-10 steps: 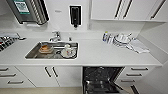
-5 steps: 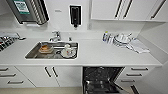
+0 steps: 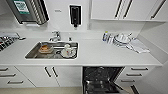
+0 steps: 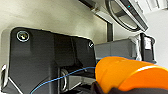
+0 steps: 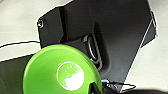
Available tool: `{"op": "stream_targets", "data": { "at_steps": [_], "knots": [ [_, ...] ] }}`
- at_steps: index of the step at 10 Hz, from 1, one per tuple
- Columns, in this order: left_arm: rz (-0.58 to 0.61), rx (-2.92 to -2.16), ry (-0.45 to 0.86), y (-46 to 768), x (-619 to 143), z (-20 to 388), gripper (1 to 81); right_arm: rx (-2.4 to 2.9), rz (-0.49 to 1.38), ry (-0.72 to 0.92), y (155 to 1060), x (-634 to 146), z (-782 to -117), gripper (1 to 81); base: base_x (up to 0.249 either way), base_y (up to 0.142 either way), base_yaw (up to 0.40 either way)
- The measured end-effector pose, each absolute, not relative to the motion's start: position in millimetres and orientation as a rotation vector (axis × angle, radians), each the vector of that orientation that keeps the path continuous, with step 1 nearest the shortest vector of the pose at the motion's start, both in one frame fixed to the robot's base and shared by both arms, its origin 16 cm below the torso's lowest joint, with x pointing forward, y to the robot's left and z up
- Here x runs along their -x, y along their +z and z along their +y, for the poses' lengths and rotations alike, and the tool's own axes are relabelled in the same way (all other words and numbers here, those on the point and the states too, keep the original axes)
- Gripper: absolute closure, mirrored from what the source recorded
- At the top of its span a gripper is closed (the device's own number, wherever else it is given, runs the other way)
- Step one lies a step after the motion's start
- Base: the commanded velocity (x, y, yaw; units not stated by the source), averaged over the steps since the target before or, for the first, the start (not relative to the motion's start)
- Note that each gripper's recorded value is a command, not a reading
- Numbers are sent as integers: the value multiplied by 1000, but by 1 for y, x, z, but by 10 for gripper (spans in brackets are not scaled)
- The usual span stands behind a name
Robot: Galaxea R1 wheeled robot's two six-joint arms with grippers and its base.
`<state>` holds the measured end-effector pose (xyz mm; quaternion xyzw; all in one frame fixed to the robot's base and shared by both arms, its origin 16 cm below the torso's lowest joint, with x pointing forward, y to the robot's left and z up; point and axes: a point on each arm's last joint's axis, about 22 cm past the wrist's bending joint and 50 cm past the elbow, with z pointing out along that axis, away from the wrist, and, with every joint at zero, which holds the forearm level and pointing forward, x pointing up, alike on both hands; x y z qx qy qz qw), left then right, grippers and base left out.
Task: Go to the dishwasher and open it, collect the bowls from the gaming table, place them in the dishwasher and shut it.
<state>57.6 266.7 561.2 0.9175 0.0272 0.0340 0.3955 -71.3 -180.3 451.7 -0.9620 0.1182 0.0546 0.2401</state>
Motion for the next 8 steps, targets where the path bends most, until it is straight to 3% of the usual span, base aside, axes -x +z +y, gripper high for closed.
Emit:
{"op": "stream_targets", "data": {
  "at_steps": [2,6,8],
  "knots": [
    [18,-2320,91,579,-98,253,811,2632,321,140,451,66,-180,811,0,0,0],
    [-89,-2310,249,634,-239,242,811,2628,326,159,452,70,-179,811,0,0,0],
    [-130,-2343,250,638,-280,235,811,2622,341,216,453,86,-177,811,0,0,0]
  ]
}}
